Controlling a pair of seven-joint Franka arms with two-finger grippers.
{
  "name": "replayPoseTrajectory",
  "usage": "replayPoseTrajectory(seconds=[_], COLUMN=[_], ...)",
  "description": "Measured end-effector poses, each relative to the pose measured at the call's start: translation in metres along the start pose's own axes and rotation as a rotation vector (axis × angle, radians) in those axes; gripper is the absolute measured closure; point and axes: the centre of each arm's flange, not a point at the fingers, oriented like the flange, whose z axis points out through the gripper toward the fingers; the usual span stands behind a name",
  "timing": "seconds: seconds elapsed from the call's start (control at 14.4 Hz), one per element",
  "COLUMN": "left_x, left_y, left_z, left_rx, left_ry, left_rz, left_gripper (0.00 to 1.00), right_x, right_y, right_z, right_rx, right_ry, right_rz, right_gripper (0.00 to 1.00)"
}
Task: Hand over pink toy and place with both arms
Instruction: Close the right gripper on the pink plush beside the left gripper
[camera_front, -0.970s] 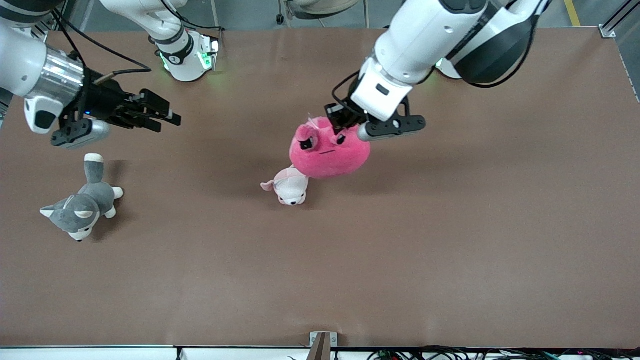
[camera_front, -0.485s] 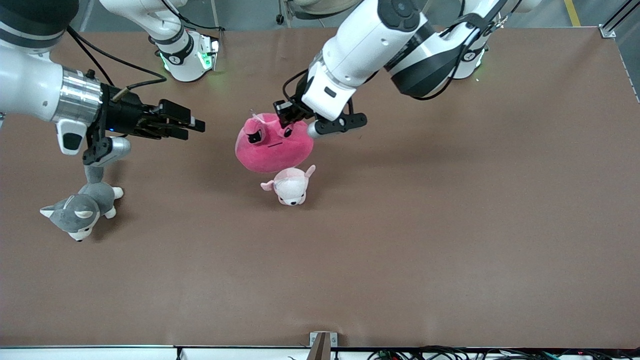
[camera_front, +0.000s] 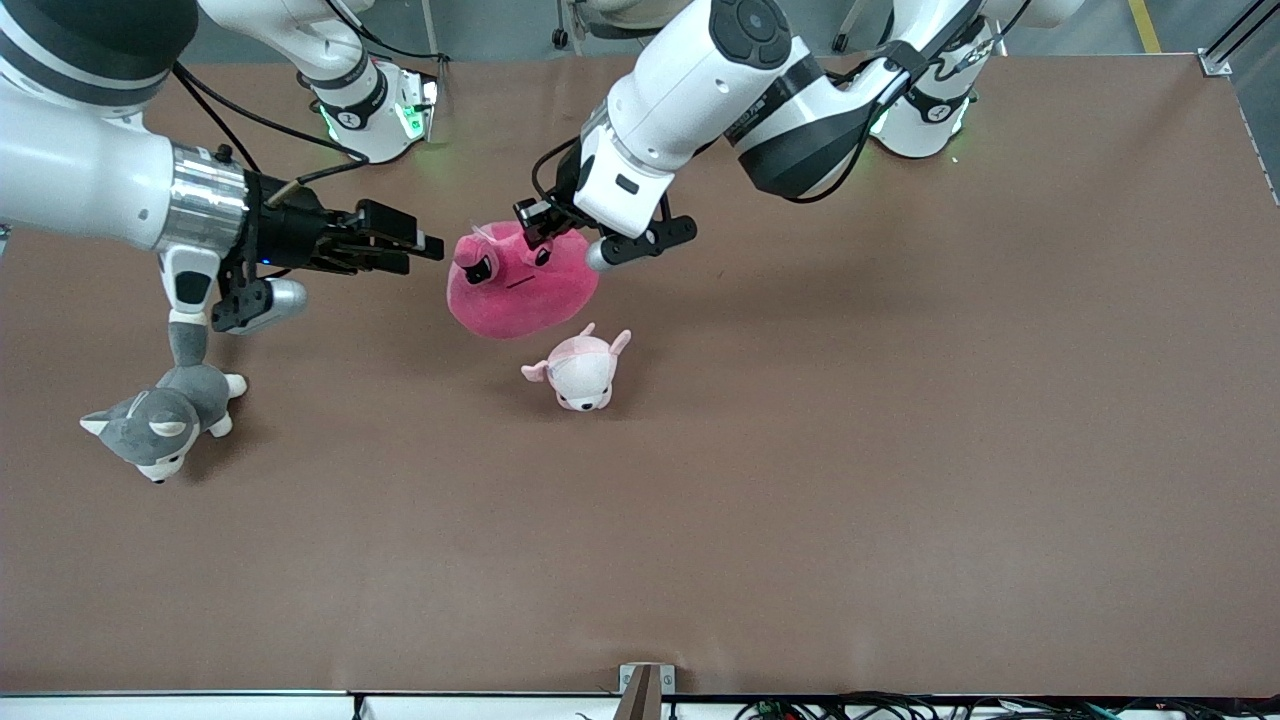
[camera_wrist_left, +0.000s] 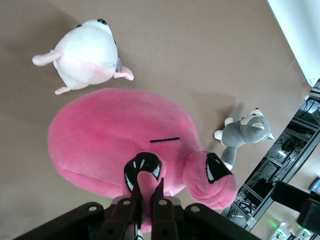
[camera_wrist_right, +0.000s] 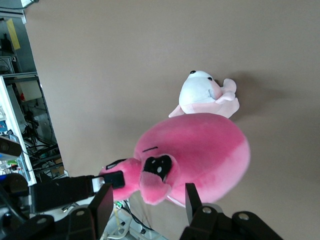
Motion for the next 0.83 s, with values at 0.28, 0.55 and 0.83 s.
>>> replayPoseTrajectory(seconds=[0.28, 0.55, 0.83], left_x=[-0.002, -0.004, -0.006], left_y=[0.001, 0.003, 0.004], left_z=[0.0, -0.001, -0.002], left_rx=[-0.006, -0.013, -0.016], left_ry=[0.0, 0.0, -0.002], left_rz=[0.001, 0.004, 0.0], left_gripper=[0.91, 0.91, 0.91], right_x=[0.005, 0.004, 0.0], right_y=[0.001, -0.001, -0.005], right_z=[0.017, 0.026, 0.04], right_rx=[-0.039, -0.073, -0.096], right_ry=[-0.018, -0.028, -0.054], right_rz=[-0.005, -0.015, -0.02], right_gripper=[0.34, 0.34, 0.34])
